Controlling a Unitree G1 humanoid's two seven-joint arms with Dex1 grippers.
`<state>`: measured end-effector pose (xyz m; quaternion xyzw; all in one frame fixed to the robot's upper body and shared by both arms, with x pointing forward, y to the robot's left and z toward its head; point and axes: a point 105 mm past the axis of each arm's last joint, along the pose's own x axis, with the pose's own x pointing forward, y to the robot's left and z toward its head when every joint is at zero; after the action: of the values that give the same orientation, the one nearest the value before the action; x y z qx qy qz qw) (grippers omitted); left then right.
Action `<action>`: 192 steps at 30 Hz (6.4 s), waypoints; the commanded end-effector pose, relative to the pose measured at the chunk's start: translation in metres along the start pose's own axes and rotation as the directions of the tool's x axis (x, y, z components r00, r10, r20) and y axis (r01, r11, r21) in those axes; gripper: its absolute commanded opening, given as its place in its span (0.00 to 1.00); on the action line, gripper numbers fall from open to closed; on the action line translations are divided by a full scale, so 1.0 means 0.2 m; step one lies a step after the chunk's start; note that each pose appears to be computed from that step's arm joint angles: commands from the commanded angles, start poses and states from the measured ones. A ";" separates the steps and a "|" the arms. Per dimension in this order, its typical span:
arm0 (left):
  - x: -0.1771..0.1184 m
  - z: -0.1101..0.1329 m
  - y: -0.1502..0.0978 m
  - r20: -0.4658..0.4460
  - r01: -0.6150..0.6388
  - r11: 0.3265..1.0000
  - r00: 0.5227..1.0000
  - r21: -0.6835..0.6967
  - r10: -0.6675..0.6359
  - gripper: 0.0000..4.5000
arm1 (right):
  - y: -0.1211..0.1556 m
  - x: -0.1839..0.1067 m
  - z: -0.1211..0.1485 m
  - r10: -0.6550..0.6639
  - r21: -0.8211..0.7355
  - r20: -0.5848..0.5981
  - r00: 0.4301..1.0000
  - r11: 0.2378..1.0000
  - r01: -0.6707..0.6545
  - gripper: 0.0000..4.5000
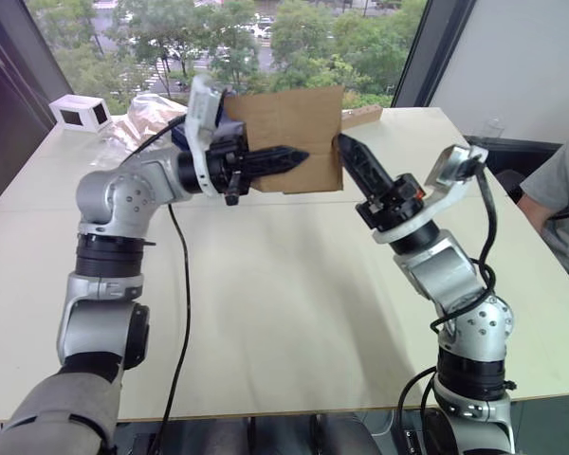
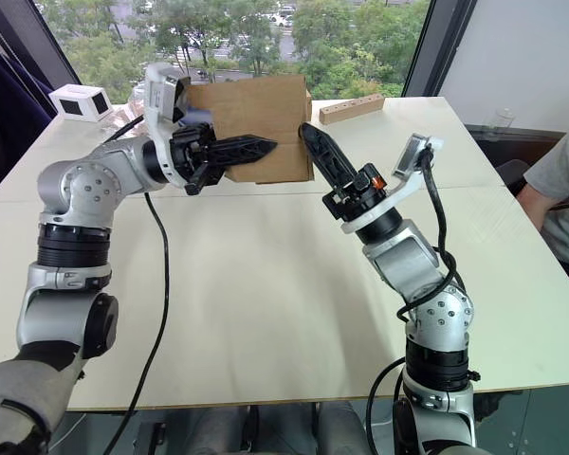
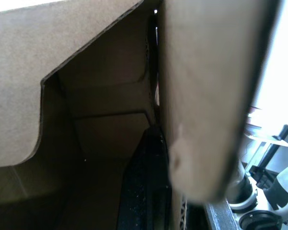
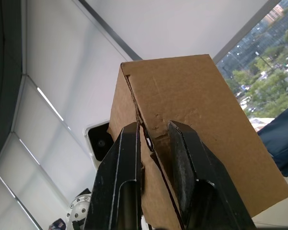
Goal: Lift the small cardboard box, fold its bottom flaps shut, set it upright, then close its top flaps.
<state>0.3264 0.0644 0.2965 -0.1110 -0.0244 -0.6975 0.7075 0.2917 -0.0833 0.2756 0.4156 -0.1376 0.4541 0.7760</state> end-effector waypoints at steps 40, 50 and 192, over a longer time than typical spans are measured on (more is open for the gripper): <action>-0.05 0.07 -0.05 -0.003 0.022 0.999 1.000 0.023 -0.022 0.00 | 0.20 -0.08 0.09 0.106 -0.089 -0.077 0.991 0.990 -0.113 0.01; -0.06 0.07 -0.03 0.000 0.011 1.000 1.000 0.021 -0.011 0.00 | 0.27 -0.12 0.09 0.138 -0.088 -0.107 0.985 0.985 -0.147 0.06; -0.03 0.09 -0.03 0.096 0.005 1.000 0.995 -0.023 -0.003 0.00 | 0.08 0.01 -0.11 0.045 0.005 0.031 0.999 0.999 -0.045 0.48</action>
<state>0.3299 0.0733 0.2962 -0.1601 -0.0246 -0.6794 0.7157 0.2906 -0.0664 0.2602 0.4304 -0.1445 0.4332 0.7786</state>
